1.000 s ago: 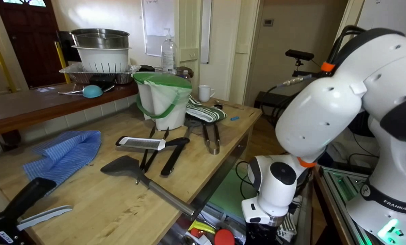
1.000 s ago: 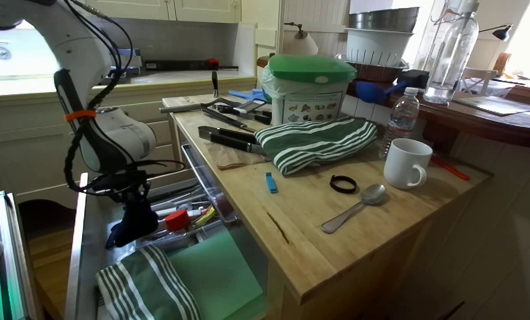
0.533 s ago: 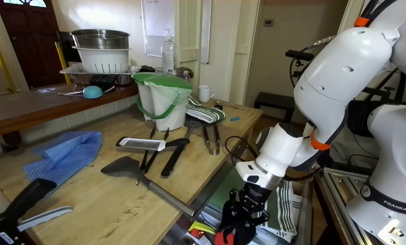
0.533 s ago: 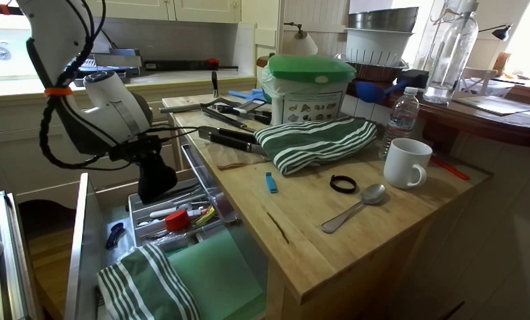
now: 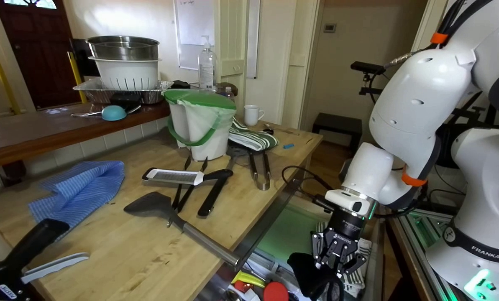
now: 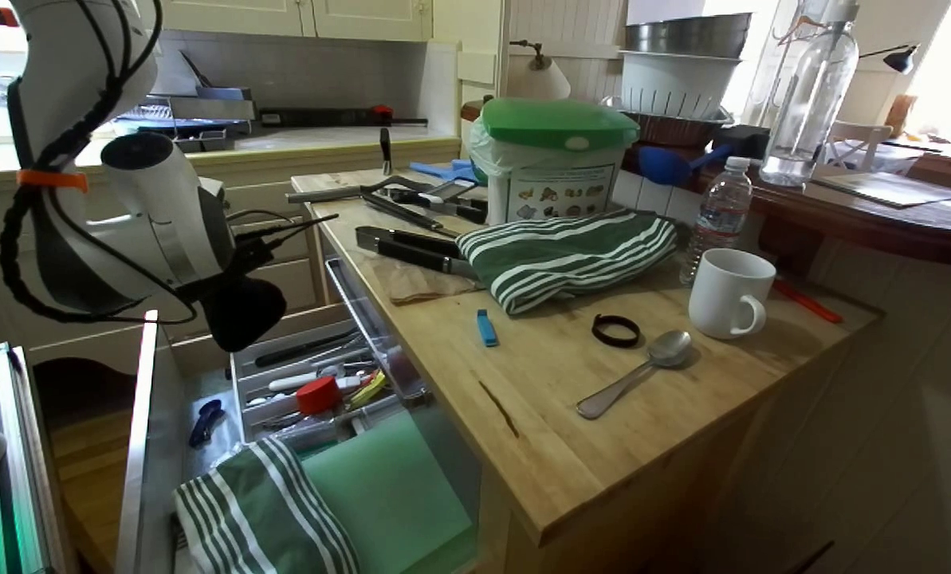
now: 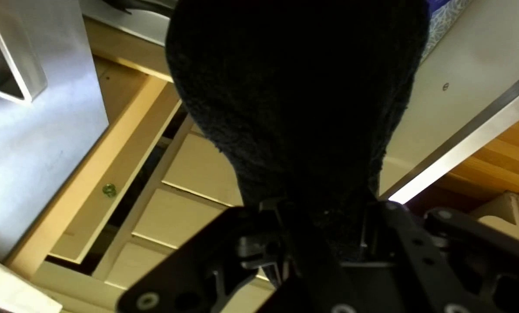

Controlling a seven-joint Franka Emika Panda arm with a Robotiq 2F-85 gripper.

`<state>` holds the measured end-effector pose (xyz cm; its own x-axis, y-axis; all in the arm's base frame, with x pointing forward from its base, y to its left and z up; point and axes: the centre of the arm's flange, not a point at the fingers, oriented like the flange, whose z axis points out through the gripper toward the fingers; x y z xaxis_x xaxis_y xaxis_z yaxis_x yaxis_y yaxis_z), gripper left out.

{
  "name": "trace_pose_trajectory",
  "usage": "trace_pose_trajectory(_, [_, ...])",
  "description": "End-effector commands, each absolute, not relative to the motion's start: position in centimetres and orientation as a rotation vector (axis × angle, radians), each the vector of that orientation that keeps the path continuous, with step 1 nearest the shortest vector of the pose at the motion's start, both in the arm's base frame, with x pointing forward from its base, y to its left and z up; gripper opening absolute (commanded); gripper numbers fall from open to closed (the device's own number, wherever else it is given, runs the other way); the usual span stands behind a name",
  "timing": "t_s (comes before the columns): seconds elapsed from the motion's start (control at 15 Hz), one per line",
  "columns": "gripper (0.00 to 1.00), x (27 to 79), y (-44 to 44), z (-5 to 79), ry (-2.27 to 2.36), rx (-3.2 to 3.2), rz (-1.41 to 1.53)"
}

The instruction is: Take the black item out of the drawer

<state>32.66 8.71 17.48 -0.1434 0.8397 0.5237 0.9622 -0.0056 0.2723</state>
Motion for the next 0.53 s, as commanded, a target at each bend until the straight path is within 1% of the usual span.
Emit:
trace_pose_trajectory(0.0, [0.07,29.1,6.5,17.0,-2.135,-1.742,-1.05])
trace_pose_trajectory(0.13, [0.07,28.6,5.8,18.0,-2.156,-1.682,-1.151])
trace_pose_trajectory(0.47, [0.07,29.6,2.6,21.6,-2.134,-1.602,-1.401])
